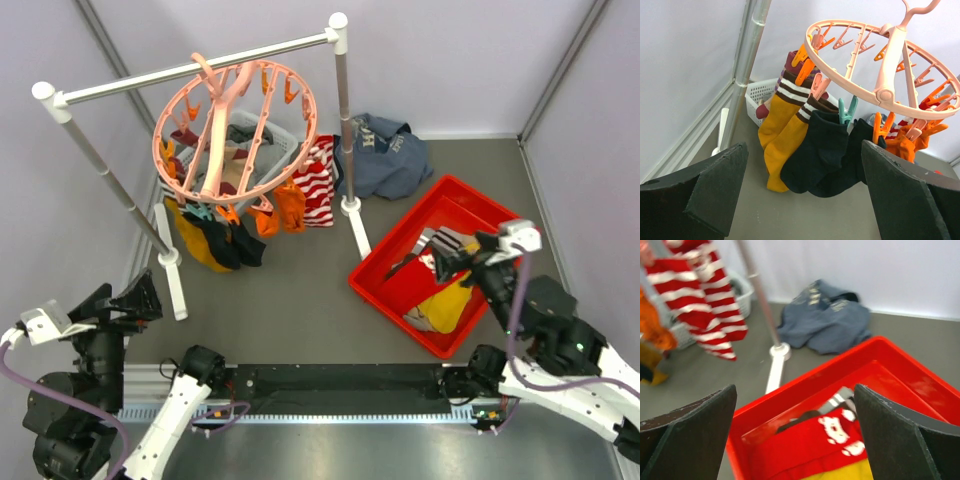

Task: Clip the socks to the hanger
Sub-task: Adjust the sock on the hanger.

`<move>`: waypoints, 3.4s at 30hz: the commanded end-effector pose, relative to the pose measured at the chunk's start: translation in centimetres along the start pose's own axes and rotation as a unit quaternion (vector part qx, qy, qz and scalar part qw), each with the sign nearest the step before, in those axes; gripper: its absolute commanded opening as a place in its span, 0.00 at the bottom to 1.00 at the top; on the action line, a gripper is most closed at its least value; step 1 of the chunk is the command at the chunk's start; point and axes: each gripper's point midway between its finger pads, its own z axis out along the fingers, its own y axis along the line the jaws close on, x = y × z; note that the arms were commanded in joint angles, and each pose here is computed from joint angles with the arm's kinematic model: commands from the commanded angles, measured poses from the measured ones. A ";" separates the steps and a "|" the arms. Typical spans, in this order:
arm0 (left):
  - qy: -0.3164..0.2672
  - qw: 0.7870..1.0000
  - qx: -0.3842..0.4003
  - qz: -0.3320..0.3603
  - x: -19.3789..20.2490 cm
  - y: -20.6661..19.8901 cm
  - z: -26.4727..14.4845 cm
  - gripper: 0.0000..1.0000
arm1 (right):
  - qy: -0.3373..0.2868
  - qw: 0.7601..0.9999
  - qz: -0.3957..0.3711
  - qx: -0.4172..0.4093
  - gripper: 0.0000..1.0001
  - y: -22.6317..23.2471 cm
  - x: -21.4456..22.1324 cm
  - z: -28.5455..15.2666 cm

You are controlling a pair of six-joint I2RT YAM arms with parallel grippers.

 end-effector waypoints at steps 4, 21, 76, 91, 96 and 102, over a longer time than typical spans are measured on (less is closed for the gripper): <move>-0.011 1.000 0.018 -0.010 -0.5 -0.7 0.0 0.99 | -0.027 0.988 0.005 -0.152 0.99 10.0 -4.7 4.5; 0.007 1.000 0.023 0.004 1.0 -0.9 0.5 0.99 | -0.061 0.927 0.038 -0.367 0.99 19.6 -6.9 17.4; 0.043 0.997 0.064 -0.004 1.9 -3.8 2.0 0.99 | -0.031 0.819 -0.066 -0.569 0.99 37.9 -1.6 8.6; 0.039 0.998 0.057 -0.006 1.8 -3.4 1.8 0.99 | -0.018 0.889 -0.070 -0.453 0.99 33.3 -2.8 9.8; 0.031 0.998 0.048 -0.006 1.4 -2.8 1.5 0.99 | 0.018 0.955 -0.050 -0.291 0.99 26.0 -2.5 12.8; 0.016 0.999 0.038 -0.007 1.0 -2.1 1.0 0.99 | 0.049 0.995 0.032 -0.083 0.99 12.4 -1.3 13.1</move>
